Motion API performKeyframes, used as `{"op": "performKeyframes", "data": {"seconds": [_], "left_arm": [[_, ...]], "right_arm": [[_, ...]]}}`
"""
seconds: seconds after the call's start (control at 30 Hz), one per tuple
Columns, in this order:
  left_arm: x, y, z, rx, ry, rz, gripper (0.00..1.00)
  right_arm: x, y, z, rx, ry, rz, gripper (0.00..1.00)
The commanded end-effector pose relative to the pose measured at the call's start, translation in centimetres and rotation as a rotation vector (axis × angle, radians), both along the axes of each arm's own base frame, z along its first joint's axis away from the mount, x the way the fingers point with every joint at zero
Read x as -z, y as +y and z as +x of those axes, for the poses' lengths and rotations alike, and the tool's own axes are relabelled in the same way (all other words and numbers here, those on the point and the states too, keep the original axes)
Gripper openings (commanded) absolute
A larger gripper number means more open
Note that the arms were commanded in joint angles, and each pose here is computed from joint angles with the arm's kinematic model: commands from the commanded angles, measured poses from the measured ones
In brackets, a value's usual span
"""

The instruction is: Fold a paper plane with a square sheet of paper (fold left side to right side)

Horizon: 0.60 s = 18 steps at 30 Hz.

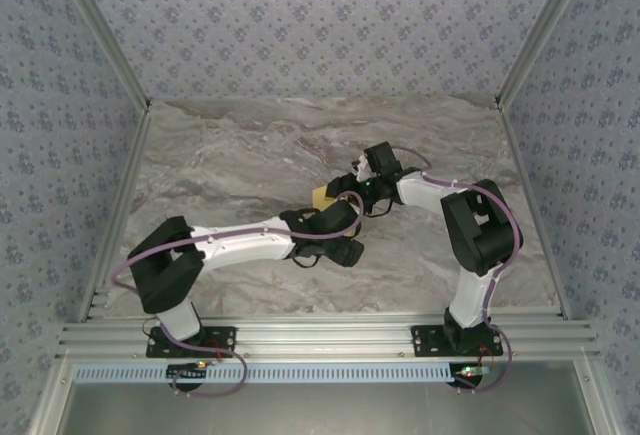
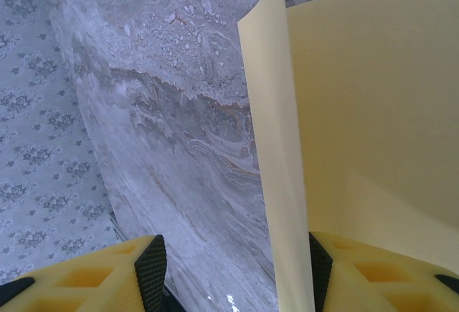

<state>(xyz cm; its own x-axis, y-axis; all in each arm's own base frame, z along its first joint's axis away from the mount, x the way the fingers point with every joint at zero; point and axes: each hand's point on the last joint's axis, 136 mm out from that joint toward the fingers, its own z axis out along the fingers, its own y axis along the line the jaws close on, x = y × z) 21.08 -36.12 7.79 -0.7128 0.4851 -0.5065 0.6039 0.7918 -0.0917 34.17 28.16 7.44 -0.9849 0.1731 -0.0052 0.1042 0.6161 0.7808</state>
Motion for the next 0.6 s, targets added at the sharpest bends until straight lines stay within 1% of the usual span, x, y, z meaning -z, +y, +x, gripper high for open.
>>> {"op": "performKeyframes", "data": {"seconds": [0.0,0.13,0.2,0.33,0.43,0.47,0.57], "left_arm": [[0.6,1.0,0.7,-0.013,-0.066,0.167,0.77],[1.3,1.0,1.3,-0.029,-0.103,0.254,0.76],[1.3,0.8,1.6,-0.036,-0.125,0.276,0.76],[1.1,0.5,2.1,-0.041,-0.174,0.301,0.70],[1.1,0.4,2.2,-0.037,-0.179,0.305,0.60],[1.2,0.4,2.1,-0.034,-0.178,0.307,0.55],[0.8,0.2,1.8,-0.013,-0.192,0.300,0.44]], "right_arm": [[-0.1,0.2,0.2,0.000,0.030,0.009,0.57],[-0.1,0.3,0.3,-0.001,0.030,0.010,0.57],[0.0,0.4,0.2,-0.003,0.032,0.009,0.57],[0.1,0.4,0.2,-0.002,0.035,0.007,0.57],[0.2,0.4,0.1,-0.004,0.037,0.004,0.57],[0.3,0.4,0.1,-0.004,0.037,0.002,0.57],[0.4,0.2,0.0,-0.007,0.038,-0.008,0.57]]}}
